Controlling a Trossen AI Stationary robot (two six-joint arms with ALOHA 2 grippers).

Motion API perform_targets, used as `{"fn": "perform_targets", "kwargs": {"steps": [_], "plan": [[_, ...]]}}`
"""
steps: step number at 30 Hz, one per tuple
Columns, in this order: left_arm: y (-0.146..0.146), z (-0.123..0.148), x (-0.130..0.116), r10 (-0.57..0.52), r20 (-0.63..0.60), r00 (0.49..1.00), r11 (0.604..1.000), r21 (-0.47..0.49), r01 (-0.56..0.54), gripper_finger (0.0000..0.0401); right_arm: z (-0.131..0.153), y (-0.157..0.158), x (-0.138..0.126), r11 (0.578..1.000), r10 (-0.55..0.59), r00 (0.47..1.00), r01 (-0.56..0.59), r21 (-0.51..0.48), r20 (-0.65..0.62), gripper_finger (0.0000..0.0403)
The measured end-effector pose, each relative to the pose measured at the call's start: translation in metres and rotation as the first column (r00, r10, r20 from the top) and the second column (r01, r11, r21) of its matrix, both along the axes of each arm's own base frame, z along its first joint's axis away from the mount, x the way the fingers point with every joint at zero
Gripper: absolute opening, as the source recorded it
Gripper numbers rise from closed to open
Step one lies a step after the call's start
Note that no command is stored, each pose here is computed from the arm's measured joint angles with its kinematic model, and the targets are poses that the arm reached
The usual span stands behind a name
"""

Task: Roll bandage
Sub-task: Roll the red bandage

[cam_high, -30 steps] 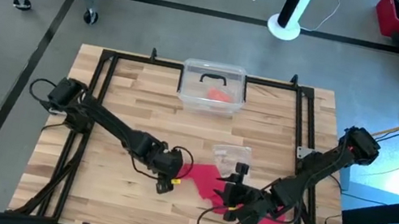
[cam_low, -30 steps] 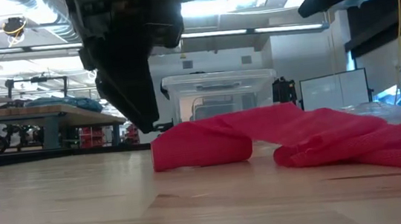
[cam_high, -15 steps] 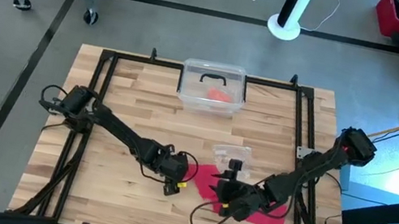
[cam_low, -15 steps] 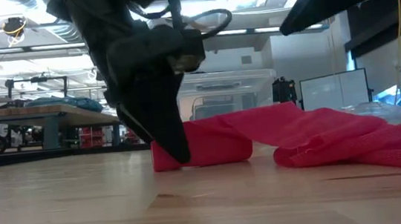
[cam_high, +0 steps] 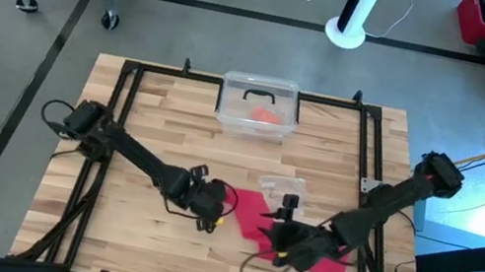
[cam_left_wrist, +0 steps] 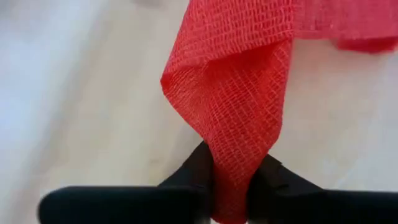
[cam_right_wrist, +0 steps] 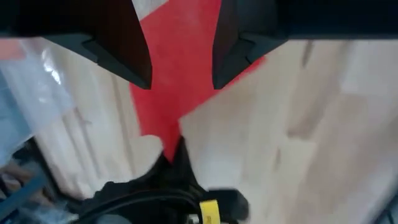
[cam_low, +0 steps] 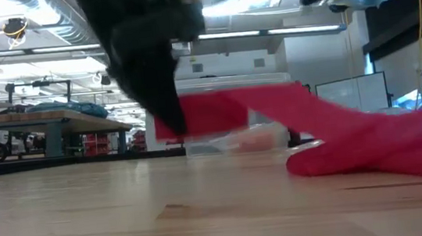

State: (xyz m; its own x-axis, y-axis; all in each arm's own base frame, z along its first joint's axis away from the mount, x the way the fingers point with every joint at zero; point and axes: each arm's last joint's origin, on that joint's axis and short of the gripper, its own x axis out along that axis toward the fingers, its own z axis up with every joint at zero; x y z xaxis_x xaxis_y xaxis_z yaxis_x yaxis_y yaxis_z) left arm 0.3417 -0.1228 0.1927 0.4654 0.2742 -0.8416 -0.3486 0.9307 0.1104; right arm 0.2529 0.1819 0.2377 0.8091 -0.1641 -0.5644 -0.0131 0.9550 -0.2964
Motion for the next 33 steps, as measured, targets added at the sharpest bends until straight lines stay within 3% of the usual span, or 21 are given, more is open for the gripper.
{"fn": "perform_targets", "kwargs": {"steps": [5,11,15,18,25,33], "plan": [[-0.017,0.054,-0.021,0.009,0.057,0.998,0.963,0.27,-0.024,0.0037,0.035,0.008,-0.014,0.997,-0.012,0.994,0.003,0.082,0.111,0.017],[-0.041,0.103,-0.047,-0.053,0.14,0.989,0.786,0.616,-0.045,0.0035,0.048,0.001,-0.011,0.992,-0.109,0.975,0.096,0.076,0.193,0.017],[-0.06,0.117,-0.061,-0.151,0.144,0.978,0.672,0.741,-0.005,0.0037,0.054,-0.014,0.007,0.98,-0.155,0.96,0.12,0.157,0.232,0.017],[-0.069,0.119,-0.068,-0.197,0.14,0.97,0.615,0.789,0.01,0.0043,0.057,-0.023,0.016,0.975,-0.159,0.954,0.111,0.194,0.255,0.017],[-0.079,0.119,-0.075,-0.24,0.121,0.963,0.592,0.805,0.046,0.004,0.048,-0.017,0.033,0.965,0.0,0.972,-0.061,0.253,0.234,0.017],[-0.078,0.119,-0.073,-0.234,0.12,0.965,0.591,0.806,0.043,0.0052,0.042,-0.019,0.034,0.983,-0.054,0.975,0.014,0.184,0.214,0.017]]}}
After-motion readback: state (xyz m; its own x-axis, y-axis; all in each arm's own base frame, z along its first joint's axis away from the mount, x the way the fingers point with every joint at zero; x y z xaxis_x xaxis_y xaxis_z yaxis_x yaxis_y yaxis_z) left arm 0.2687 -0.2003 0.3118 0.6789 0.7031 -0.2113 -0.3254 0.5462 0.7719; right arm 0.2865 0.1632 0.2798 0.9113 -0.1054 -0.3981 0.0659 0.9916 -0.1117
